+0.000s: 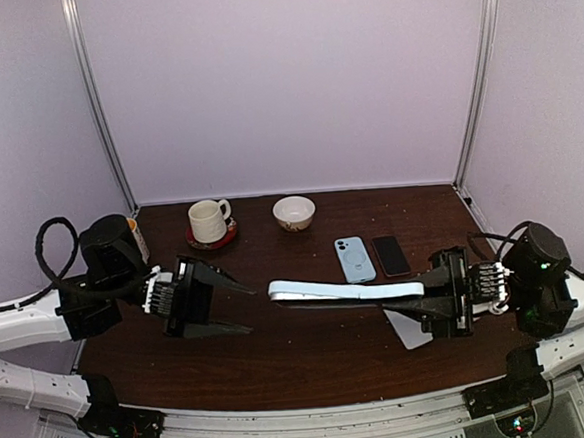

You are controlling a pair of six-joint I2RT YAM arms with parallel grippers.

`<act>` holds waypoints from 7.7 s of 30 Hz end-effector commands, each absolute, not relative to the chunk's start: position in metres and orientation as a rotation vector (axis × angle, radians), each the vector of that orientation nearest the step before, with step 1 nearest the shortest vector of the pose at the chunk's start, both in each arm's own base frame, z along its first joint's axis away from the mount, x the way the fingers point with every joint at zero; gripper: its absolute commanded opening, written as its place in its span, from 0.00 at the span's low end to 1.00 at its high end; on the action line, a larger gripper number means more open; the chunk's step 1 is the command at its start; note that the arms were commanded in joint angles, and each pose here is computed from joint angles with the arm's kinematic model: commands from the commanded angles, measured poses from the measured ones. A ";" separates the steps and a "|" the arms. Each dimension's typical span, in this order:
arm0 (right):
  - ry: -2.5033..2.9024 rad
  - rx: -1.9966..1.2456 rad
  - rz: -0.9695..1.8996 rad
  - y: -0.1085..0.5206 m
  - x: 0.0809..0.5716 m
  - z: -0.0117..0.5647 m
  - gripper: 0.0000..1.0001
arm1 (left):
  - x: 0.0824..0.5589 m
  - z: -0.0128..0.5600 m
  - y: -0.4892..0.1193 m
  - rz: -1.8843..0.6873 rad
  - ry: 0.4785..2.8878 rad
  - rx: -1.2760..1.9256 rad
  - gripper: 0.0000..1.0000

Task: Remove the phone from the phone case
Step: Remove the phone from the bottom left corner of the phone case, then pass from the right arm to the left

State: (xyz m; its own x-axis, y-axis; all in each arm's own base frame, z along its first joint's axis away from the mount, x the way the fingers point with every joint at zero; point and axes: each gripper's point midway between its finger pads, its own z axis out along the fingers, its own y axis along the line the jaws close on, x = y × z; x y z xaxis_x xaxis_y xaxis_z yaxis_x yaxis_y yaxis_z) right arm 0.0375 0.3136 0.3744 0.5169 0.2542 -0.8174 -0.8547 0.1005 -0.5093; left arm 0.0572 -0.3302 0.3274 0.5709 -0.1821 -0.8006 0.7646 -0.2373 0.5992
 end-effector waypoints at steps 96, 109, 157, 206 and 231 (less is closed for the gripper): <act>0.701 -1.507 1.242 0.342 -0.005 0.378 0.00 | 0.022 0.351 -0.353 -0.939 0.338 1.624 0.38; 0.732 -1.205 0.941 0.307 0.039 0.393 0.00 | 0.099 0.325 -0.330 -0.500 0.711 1.411 0.56; 0.584 -1.200 0.858 0.343 0.074 0.428 0.00 | 0.067 0.365 -0.305 -1.042 0.288 1.499 0.39; 0.517 -1.096 0.926 0.396 0.088 0.439 0.00 | 0.099 0.382 -0.315 -1.068 0.447 1.288 0.29; 0.539 -1.167 1.003 0.401 0.077 0.432 0.00 | 0.102 0.383 -0.309 -0.987 0.480 1.262 0.34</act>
State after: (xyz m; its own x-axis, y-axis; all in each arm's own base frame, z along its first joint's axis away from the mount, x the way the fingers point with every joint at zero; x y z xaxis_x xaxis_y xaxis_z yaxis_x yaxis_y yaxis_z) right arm 0.1013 0.4143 0.4023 0.4594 0.2670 -0.8471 -0.8863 0.0752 -0.4570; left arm 0.0953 -0.3042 0.3913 0.5435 -0.3801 -0.7484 0.8057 -0.0141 0.5922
